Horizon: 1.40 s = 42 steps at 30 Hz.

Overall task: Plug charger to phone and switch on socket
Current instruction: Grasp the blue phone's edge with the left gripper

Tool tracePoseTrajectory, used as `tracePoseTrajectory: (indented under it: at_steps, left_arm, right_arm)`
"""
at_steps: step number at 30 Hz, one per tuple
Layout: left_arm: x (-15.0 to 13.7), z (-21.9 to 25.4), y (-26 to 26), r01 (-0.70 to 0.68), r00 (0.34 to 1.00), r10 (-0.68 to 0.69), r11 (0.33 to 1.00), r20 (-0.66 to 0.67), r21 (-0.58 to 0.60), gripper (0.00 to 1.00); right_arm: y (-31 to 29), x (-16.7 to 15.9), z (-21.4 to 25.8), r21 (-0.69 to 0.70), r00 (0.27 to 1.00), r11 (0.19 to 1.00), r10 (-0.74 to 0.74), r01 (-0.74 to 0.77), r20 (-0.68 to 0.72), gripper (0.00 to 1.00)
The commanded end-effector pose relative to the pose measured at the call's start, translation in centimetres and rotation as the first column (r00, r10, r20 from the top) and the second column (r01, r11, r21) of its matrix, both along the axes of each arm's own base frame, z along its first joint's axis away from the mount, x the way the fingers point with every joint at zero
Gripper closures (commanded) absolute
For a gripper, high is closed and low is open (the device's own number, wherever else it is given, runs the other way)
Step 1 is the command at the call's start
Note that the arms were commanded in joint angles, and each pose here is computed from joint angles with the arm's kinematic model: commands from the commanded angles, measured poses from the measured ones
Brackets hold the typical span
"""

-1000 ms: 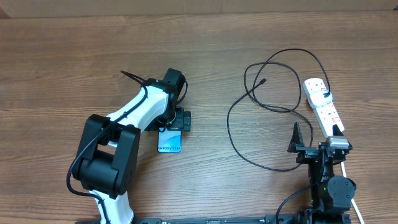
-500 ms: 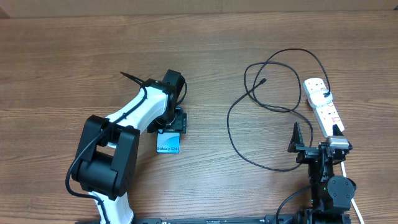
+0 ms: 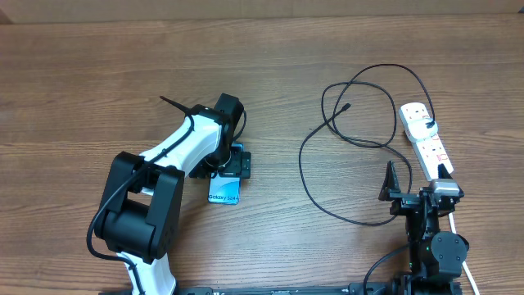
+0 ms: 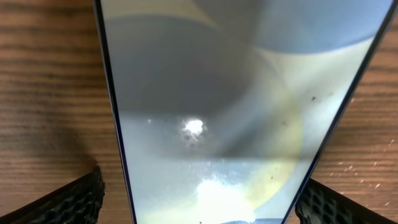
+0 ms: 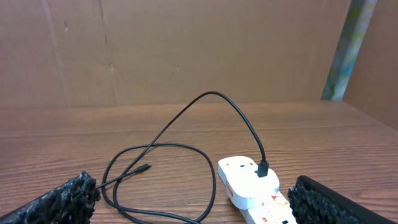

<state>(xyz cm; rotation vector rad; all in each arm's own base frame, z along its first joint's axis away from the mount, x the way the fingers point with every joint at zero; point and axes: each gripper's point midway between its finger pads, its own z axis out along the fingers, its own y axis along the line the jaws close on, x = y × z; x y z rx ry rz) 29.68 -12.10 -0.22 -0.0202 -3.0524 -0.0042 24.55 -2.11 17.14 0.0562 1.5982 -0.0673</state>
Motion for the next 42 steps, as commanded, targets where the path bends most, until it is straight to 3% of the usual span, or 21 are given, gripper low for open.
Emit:
tracePoseTrajectory:
  at_steps: [1,8,17,20,27,31,42]
  left_arm:
    - [-1.7,-0.9,-0.3,0.012,0.998,-0.013,1.0,-0.067,-0.022,0.0]
    - [-2.1,-0.7,-2.0,0.067,0.993,-0.078,0.989,-0.083,-0.135,0.0]
    - [-0.9,-1.0,-0.9,0.096,0.995,-0.098,0.993,-0.031,-0.063,0.01]
    - [-0.3,-1.1,-0.9,0.102,0.995,-0.102,0.994,-0.005,-0.05,0.16]
    - [-0.1,-1.1,-0.5,-0.017,1.0,0.017,1.0,0.003,-0.011,0.25]
    - [-0.2,-1.1,0.0,-0.075,0.997,0.075,0.997,0.004,0.018,0.25]
    - [-0.2,-1.1,0.0,-0.082,0.997,0.082,0.996,0.004,0.018,0.05]
  right_arm:
    - [0.3,0.0,-0.2,-0.005,1.0,1.0,0.013,-0.013,0.004,0.0]
    - [0.3,0.0,-0.2,-0.005,1.0,1.0,0.013,-0.013,0.004,0.0]
    - [0.3,0.0,-0.2,-0.005,1.0,1.0,0.013,-0.013,0.004,0.0]
    - [0.3,0.0,-0.2,-0.005,1.0,1.0,0.013,-0.013,0.004,0.0]
    - [0.3,0.0,-0.2,-0.005,1.0,1.0,0.013,-0.013,0.004,0.0]
    - [0.3,0.0,-0.2,-0.005,1.0,1.0,0.013,-0.013,0.004,0.0]
    - [0.3,0.0,-0.2,-0.005,1.0,1.0,0.013,-0.013,0.004,0.0]
